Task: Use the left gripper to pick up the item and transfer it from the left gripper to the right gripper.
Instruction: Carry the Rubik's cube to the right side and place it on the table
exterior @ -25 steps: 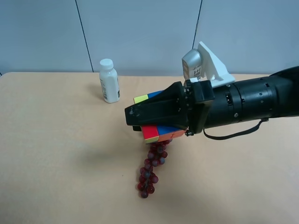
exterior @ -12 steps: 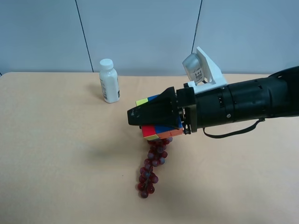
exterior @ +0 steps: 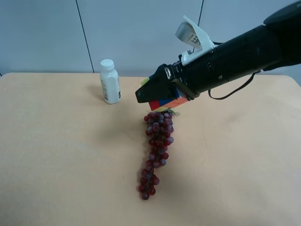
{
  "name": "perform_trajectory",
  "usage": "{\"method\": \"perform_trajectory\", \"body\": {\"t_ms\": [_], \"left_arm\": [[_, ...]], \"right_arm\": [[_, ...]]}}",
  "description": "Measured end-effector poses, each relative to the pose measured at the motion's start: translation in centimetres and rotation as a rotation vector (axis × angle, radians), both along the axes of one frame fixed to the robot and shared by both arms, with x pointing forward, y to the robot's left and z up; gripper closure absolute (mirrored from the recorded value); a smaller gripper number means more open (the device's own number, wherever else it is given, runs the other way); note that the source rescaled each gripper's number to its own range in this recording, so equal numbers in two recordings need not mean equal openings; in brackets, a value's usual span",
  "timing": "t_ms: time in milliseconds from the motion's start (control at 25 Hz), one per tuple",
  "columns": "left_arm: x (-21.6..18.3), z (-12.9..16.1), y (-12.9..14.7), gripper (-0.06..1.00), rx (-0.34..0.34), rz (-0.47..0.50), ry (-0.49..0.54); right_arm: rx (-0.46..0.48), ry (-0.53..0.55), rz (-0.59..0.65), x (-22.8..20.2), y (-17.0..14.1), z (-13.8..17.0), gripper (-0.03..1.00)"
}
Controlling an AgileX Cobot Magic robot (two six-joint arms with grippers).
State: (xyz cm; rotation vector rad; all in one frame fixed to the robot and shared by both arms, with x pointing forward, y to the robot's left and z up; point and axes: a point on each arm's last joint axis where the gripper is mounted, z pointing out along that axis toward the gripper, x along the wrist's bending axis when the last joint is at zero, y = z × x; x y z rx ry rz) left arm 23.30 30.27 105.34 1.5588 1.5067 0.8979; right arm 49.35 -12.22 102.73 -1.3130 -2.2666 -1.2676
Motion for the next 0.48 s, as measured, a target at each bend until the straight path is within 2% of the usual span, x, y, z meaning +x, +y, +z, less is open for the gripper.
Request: {"method": "perform_trajectory", "body": {"t_ms": [280,400,480], "left_arm": [[0.0,0.0,0.0,0.14,0.000,0.000,0.000],[0.0,0.0,0.0,0.14,0.000,0.000,0.000],[0.0,0.0,0.0,0.14,0.000,0.000,0.000]], "right_arm": [[-0.293,-0.066,-0.125,2.2,-1.6,1.9,0.96],[-0.399,-0.075,-0.189,2.7,-2.5,1.9,0.96],[-0.447,-0.039,-0.228,2.9,-3.5,1.6,0.96]]}}
